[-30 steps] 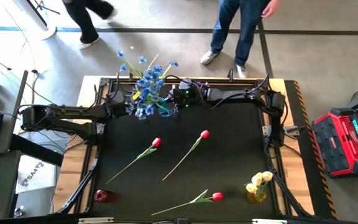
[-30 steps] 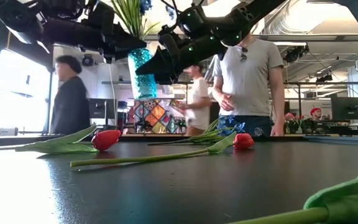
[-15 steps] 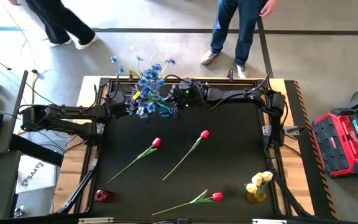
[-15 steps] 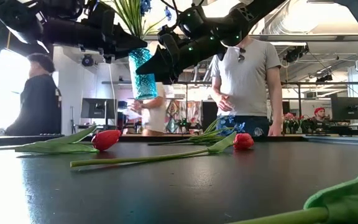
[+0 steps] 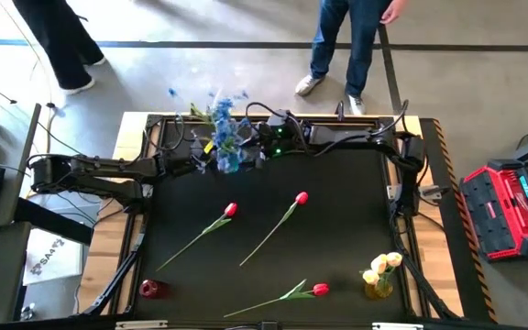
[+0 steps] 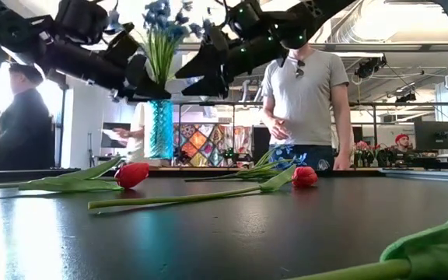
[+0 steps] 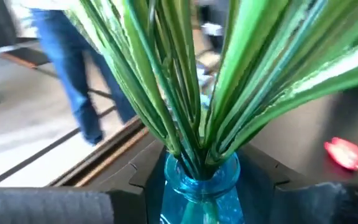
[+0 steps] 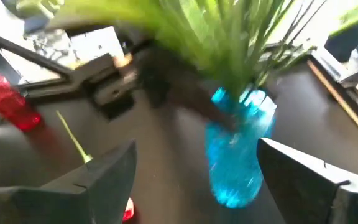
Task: Sort flowers into vase by color
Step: Adjust the blue vase on the top left of the table
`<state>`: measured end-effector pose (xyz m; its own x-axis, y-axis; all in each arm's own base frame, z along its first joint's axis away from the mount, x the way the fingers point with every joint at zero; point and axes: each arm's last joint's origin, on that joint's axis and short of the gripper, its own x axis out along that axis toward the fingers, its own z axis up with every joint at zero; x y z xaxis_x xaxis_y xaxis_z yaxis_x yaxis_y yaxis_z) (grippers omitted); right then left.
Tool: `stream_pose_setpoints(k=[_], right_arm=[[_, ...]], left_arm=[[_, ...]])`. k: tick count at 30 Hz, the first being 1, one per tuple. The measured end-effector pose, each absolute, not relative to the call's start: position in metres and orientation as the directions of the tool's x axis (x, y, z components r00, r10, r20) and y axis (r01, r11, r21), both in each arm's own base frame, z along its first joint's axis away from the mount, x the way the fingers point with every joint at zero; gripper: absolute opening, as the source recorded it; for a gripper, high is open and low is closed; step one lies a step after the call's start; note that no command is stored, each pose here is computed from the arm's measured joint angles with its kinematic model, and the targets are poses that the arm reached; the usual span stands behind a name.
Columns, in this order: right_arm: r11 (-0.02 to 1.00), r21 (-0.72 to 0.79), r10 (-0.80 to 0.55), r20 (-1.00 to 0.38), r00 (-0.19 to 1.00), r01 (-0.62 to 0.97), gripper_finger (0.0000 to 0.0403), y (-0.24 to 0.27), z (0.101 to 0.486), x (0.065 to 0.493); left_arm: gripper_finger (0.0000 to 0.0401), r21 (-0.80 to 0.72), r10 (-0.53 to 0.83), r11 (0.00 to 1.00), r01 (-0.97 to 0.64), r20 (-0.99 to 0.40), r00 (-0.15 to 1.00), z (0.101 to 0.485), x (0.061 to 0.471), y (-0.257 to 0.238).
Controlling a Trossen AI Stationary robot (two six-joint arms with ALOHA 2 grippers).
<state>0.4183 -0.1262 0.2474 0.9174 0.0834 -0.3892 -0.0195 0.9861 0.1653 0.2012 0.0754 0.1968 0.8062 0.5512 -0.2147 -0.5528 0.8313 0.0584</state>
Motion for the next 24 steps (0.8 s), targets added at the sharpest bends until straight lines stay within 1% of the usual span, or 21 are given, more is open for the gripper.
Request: stream_pose_setpoints(k=[5,15,18,22,24], right_arm=[[0.984,0.177,0.088,-0.459,0.884,-0.006,0.0313,-0.128,0.243,0.412],[0.977,0.210,0.127,-0.490,0.863,-0.024,0.0313,-0.129,0.240,0.408],[0.977,0.211,0.132,-0.492,0.861,-0.030,0.0313,-0.129,0.240,0.408],[0.976,0.216,0.140,-0.510,0.849,-0.032,0.0313,-0.128,0.235,0.406],[0.976,0.215,0.144,-0.518,0.843,-0.035,0.0313,-0.128,0.234,0.405]], left_arm=[[0.0132,0.049,0.614,0.781,-0.623,-0.244,0.751,0.183,0.186,0.081],[0.0132,0.051,0.729,0.671,-0.740,-0.229,0.645,0.169,0.154,0.087],[0.0133,0.050,0.763,0.623,-0.780,-0.258,0.593,0.160,0.146,0.087],[0.0134,0.055,0.795,0.581,-0.812,-0.251,0.552,0.155,0.141,0.087],[0.0134,0.055,0.798,0.578,-0.814,-0.250,0.549,0.154,0.140,0.086]])
